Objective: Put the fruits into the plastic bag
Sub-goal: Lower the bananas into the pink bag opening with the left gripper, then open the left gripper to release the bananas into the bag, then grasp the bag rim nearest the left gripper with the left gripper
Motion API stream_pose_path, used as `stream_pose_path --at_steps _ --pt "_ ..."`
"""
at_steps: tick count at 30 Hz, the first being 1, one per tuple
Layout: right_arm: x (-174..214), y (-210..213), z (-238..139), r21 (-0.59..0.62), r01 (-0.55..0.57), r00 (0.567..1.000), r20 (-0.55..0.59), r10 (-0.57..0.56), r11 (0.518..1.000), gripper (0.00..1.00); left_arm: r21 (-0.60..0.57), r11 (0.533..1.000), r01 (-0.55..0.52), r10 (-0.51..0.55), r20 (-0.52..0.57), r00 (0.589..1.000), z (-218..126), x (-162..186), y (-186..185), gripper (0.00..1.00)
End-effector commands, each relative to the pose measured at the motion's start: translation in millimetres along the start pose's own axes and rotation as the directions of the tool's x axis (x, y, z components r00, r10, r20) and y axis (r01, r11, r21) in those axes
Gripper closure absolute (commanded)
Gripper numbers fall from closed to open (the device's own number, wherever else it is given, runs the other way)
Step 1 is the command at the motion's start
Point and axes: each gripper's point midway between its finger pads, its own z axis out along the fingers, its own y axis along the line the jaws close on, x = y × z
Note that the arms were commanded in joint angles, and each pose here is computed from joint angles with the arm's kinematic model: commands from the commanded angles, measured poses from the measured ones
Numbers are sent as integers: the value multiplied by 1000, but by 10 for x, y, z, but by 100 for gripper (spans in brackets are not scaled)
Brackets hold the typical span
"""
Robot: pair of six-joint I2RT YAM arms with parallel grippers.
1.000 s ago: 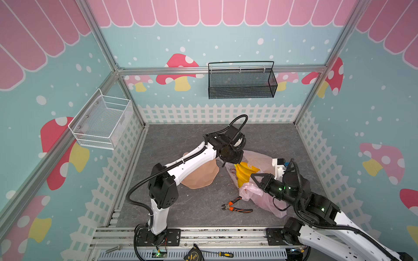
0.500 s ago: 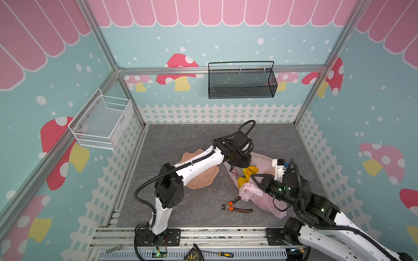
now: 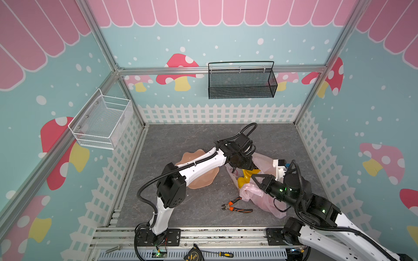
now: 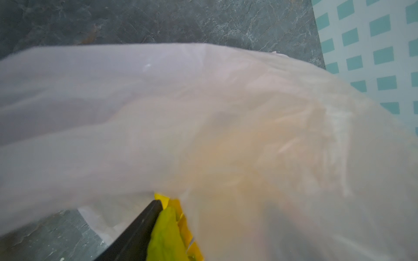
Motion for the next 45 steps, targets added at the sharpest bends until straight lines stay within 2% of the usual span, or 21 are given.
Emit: stream_pose_path --at_steps 1,9,18,24,27,30,35,39,45 --pt "-22 -40 0 -1 -17 1000 21 17 1000 99 5 1000 21 -21 69 997 -227 -137 -16 25" --pt "-24 -69 -14 4 -23 999 27 23 1000 99 22 998 51 -54 131 990 -582 -315 49 22" --pt "-32 -77 -30 9 -27 999 31 26 1000 99 4 1000 27 -27 203 979 -1088 -399 141 22" --pt "-42 -79 -48 12 -28 999 35 27 1000 99 -28 999 -47 53 285 957 -1628 -460 298 22" --pt "-42 -73 -48 12 -28 999 34 28 1000 99 -46 987 -155 162 269 949 -1705 -416 382 20" --pt "-35 -71 -42 13 -26 999 30 26 1000 99 -107 953 -283 300 219 928 -1666 -333 501 17" --pt "-20 -76 -35 16 -28 999 21 27 999 99 -183 855 -485 506 86 858 -1365 -142 760 16" --pt "-24 -76 -50 25 -26 999 18 26 999 99 -226 794 -564 586 39 809 -1244 -124 892 15" --pt "-25 -71 -63 28 -28 999 16 28 999 99 -259 718 -646 676 43 735 -1090 -164 1007 15"
